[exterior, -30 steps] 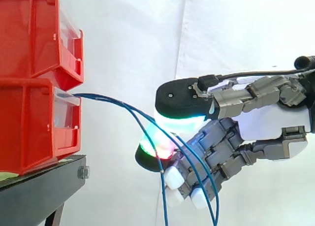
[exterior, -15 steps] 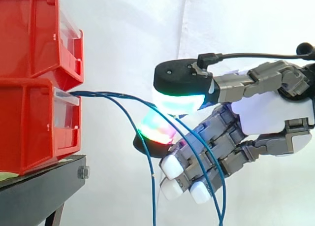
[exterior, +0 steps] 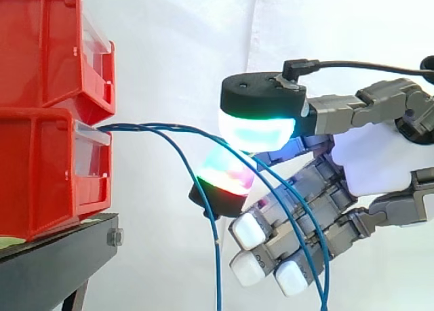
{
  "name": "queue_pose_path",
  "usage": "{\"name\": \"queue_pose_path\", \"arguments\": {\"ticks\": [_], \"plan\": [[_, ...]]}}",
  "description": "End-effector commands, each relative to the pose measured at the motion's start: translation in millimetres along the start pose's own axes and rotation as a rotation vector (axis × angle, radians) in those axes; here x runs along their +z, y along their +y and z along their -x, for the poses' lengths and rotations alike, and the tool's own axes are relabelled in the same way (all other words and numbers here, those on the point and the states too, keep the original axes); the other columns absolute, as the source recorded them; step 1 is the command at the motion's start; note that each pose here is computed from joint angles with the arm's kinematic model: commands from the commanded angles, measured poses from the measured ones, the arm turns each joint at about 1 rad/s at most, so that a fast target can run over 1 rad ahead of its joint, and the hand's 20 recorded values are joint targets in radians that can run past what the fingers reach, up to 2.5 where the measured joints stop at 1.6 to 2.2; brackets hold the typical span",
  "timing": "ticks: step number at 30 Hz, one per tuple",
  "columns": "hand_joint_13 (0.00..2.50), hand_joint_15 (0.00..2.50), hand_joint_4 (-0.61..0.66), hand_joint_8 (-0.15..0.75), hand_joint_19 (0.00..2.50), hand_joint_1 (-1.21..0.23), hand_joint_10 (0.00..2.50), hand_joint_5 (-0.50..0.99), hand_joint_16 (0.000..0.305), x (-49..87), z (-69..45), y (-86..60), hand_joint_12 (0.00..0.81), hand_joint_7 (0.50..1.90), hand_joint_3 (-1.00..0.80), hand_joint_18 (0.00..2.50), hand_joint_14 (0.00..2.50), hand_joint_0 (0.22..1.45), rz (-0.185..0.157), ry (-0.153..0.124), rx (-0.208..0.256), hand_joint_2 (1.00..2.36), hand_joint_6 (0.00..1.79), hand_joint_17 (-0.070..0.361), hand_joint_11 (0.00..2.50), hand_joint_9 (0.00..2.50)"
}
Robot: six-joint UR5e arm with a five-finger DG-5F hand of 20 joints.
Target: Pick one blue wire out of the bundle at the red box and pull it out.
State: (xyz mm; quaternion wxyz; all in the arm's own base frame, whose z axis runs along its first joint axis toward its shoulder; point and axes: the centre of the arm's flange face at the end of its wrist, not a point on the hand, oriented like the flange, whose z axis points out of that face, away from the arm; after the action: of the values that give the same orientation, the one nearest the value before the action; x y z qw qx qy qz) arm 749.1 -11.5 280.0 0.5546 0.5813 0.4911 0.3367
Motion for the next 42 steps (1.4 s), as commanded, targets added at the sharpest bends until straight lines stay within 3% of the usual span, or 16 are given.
{"name": "queue_pose_path", "arguments": {"ticks": [1, 7, 16, 19, 21, 25, 29, 33, 34, 37, 42], "plan": [[0.85, 0.47, -0.01, 0.336, 0.54, -0.72, 0.01, -0.19, 0.058, -1.6, -1.7, 0.9, 0.424, 1.12, -0.08, 0.78, 0.02, 0.62, -0.009, 0.005, 0.034, 1.02, 0.94, 0.131, 0.63, 0.95], [0.89, 0.46, -0.08, 0.361, 0.51, -0.74, 0.01, -0.17, 0.062, -1.6, 0.0, 6.9, 0.438, 1.17, 0.05, 0.83, 0.02, 0.64, -0.015, 0.003, 0.068, 1.02, 0.96, 0.139, 0.64, 1.02], [0.9, 0.46, -0.11, 0.37, 0.51, -0.74, 0.02, -0.16, 0.064, -6.3, -0.4, 18.1, 0.451, 1.14, 0.07, 0.86, 0.02, 0.64, -0.051, 0.008, 0.046, 1.02, 0.97, 0.144, 0.64, 1.06], [0.84, 0.43, -0.12, 0.356, 0.49, -0.74, 0.01, -0.16, 0.064, -12.6, 2.6, 21.7, 0.453, 1.12, 0.06, 0.82, 0.01, 0.64, -0.1, 0.009, 0.007, 1.02, 0.97, 0.143, 0.6, 0.99], [0.81, 0.42, -0.13, 0.35, 0.49, -0.74, 0.01, -0.16, 0.064, -21.0, 7.9, 17.9, 0.453, 1.11, 0.06, 0.81, 0.01, 0.64, -0.174, 0.009, -0.054, 1.01, 0.97, 0.144, 0.55, 0.92], [0.78, 0.41, -0.13, 0.339, 0.48, -0.75, 0.01, -0.16, 0.064, -27.4, 13.0, 13.4, 0.449, 1.11, 0.06, 0.78, 0.01, 0.63, -0.232, 0.0, -0.114, 1.01, 0.96, 0.143, 0.42, 0.8], [0.77, 0.39, -0.13, 0.332, 0.48, -0.75, 0.01, -0.15, 0.064, -31.5, 21.5, 13.1, 0.448, 1.12, 0.06, 0.78, 0.02, 0.63, -0.26, -0.054, -0.174, 1.01, 0.96, 0.143, 0.37, 0.75], [0.76, 0.4, -0.13, 0.333, 0.48, -0.75, 0.01, -0.15, 0.063, -33.9, 30.2, 14.5, 0.45, 1.12, 0.06, 0.77, 0.01, 0.63, -0.271, -0.125, -0.24, 1.01, 0.96, 0.143, 0.37, 0.74], [0.76, 0.39, -0.12, 0.332, 0.48, -0.75, 0.01, -0.15, 0.063, -34.0, 33.3, 17.6, 0.449, 1.12, 0.06, 0.77, 0.01, 0.63, -0.269, -0.154, -0.266, 1.01, 0.96, 0.142, 0.37, 0.74], [0.76, 0.39, -0.12, 0.332, 0.48, -0.75, 0.01, -0.15, 0.063, -35.7, 37.1, 28.5, 0.449, 1.13, 0.06, 0.77, 0.02, 0.63, -0.26, -0.176, -0.291, 1.01, 0.96, 0.143, 0.36, 0.74], [0.76, 0.39, -0.1, 0.336, 0.48, -0.75, 0.01, -0.15, 0.064, -36.4, 38.7, 42.5, 0.453, 1.12, 0.05, 0.77, 0.01, 0.63, -0.26, -0.177, -0.323, 1.01, 0.96, 0.144, 0.37, 0.74]]}}
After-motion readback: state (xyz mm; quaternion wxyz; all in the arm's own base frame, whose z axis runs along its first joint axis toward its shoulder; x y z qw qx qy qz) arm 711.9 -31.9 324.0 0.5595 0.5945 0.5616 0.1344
